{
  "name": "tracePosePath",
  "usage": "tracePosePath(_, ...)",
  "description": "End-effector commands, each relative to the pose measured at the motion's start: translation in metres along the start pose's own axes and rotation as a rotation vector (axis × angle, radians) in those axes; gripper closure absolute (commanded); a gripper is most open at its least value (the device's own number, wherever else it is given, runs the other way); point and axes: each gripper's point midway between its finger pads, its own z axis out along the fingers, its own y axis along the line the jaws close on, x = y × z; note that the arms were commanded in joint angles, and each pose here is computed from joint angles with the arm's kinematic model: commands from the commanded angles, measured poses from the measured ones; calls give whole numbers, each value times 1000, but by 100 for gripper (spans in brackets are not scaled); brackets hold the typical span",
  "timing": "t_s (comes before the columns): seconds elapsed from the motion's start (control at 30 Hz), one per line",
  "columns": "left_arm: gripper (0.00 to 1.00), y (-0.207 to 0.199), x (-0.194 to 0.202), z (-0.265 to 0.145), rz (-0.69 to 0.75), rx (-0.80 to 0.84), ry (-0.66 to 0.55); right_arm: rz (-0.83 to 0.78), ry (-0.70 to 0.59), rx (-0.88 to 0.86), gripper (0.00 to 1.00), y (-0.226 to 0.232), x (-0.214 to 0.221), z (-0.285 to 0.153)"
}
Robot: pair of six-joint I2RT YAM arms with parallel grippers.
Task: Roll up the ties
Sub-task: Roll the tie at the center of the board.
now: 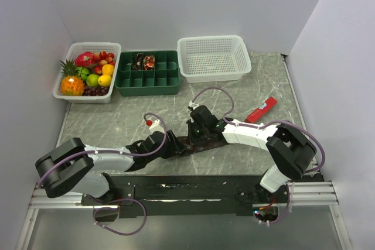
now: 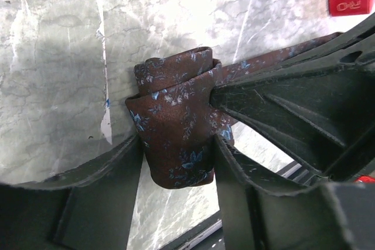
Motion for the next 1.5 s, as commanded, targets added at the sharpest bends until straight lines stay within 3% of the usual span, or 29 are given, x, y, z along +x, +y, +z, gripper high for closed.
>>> tracePosePath(0.0, 50, -10, -9, 3, -31, 52, -60, 7, -41, 48, 100, -7, -5, -10)
tracePosePath(0.1, 60, -12, -12, 5, -16, 39, -68, 13, -60, 51, 100, -8, -7, -14)
tracePosePath(0.4, 65, -11, -29, 5, 116, -58, -106, 7, -72, 72, 100, -10, -12, -15)
tracePosePath(0.73, 62, -18, -39, 2, 273, -102, -95, 20, -55, 41, 100, -1, -16, 8)
tracePosePath(1.13, 51, -33, -50, 3, 466, -139, -52, 20, -86, -33, 100, 23, -41, 25)
tracePosePath(1.47, 50, -29, -75, 7, 522, -253, -133, 38, -133, -142, 100, 54, -73, 46)
